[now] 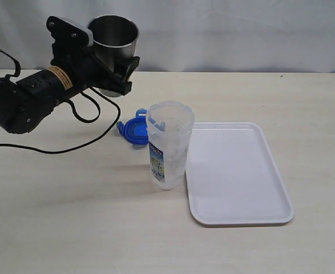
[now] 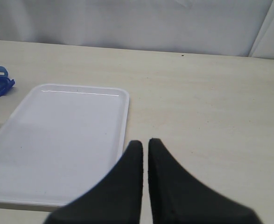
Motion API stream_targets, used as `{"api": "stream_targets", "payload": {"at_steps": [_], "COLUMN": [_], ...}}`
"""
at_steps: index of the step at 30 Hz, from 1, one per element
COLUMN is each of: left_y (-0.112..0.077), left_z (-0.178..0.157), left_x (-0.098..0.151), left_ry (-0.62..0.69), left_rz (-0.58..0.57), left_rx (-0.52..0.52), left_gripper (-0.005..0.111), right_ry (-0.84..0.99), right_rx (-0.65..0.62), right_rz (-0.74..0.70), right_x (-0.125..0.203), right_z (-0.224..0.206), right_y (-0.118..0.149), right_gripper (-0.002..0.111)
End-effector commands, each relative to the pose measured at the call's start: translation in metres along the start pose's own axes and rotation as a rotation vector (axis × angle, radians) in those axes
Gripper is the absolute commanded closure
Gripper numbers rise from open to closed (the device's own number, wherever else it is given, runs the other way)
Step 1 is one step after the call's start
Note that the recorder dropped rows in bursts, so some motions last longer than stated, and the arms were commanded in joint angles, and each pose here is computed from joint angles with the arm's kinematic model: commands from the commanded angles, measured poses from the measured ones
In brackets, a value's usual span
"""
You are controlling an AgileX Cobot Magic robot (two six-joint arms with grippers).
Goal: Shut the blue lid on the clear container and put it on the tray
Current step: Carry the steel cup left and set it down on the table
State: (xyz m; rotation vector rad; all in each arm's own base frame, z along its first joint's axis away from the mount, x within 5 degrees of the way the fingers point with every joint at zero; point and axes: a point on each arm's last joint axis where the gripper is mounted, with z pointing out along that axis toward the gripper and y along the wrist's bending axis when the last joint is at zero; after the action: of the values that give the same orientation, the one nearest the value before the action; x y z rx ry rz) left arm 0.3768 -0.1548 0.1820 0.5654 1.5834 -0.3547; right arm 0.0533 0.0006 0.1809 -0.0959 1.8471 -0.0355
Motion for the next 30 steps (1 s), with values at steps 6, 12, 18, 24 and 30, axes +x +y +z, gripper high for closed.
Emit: {"api": "stream_targets", "payload": {"at_steps": [6,12,18,24,30], "left_y": [0.06,0.107,0.142,0.158,0.164], "left_z": [0.015,0.0,-0.011,0.001,0.019], "left_x": [0.018,0.049,0.074,0.09,0.104], "left_ry": [-0.039,-0.013,-0.065,-0.07,-0.071], "left_rz": [-0.164,-0.216,-0.234,-0.233,-0.255], "left_rx": [-0.144,-0.256,-0.33,-0.351,-0.312], "left_gripper": [0.107,0.107,0.107,0.107,0.107], "right_ry": [-0.014,-0.014,-0.014,-0.014,-0.014], "right_rx": [0.004,0.004,0.004,0.004,0.004], "right_rz": [0.002,0.002,0.002,0.002,0.002], "right_x": [-0.001,-0.001,-0.001,-0.001,-0.001], "right_z": [0.0,0.0,0.0,0.0,0.0], "right_y": [0.0,0.0,0.0,0.0,0.0], "right_gripper": [0.104,0.104,0.104,0.104,0.104]}}
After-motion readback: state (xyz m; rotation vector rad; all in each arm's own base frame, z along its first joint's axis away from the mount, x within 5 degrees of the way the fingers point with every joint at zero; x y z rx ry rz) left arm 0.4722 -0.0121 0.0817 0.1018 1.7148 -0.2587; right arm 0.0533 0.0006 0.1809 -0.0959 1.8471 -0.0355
